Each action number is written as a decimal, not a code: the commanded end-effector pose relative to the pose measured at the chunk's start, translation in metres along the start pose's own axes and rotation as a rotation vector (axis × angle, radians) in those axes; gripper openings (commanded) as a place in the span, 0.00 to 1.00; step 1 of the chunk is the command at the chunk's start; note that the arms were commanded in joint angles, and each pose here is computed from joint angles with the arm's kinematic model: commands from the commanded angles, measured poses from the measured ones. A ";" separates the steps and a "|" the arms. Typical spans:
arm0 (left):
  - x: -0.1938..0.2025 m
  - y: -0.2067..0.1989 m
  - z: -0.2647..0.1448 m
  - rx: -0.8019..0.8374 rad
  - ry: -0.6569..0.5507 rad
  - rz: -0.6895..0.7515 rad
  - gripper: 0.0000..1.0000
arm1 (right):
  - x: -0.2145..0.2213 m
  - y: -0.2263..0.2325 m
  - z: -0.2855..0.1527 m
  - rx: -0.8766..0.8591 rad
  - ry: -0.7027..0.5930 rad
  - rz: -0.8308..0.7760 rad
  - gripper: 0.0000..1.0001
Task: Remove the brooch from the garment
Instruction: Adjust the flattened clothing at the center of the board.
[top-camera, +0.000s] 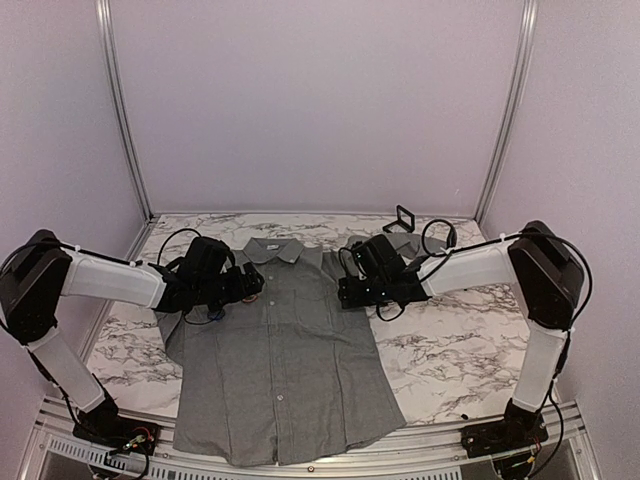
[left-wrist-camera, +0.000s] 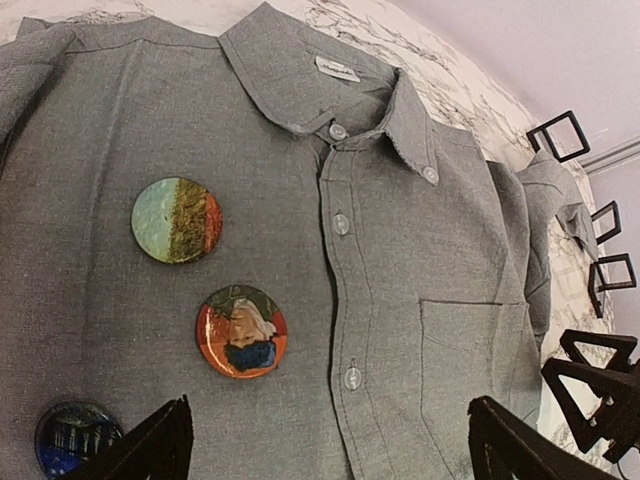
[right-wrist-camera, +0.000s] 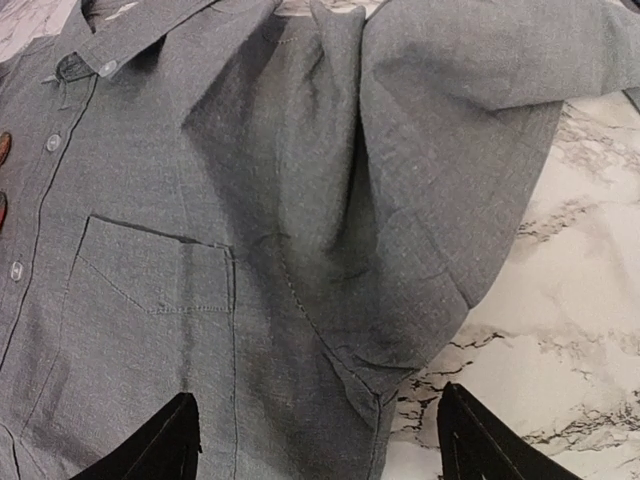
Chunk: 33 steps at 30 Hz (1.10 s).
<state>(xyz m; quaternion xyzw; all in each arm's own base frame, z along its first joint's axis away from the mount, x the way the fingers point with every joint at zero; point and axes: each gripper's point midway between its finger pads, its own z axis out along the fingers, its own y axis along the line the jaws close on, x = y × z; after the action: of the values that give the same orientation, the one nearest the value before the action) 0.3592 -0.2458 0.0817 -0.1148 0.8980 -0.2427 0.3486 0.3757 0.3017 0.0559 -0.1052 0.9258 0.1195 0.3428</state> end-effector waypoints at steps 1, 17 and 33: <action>0.012 0.011 0.005 -0.017 0.026 -0.018 0.99 | 0.016 -0.003 0.008 0.014 0.029 0.003 0.79; 0.042 0.037 -0.002 -0.059 0.071 -0.044 0.99 | 0.047 0.006 0.007 0.018 0.068 -0.007 0.79; 0.058 0.047 -0.009 -0.077 0.081 -0.057 0.99 | 0.072 0.008 -0.002 0.020 0.097 -0.015 0.78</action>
<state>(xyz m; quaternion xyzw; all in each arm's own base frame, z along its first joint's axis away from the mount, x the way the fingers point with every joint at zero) 0.3198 -0.2298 0.0383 -0.1396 0.9102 -0.2332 0.3125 0.3377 0.3054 0.0231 -0.1118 0.9313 0.1103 0.3285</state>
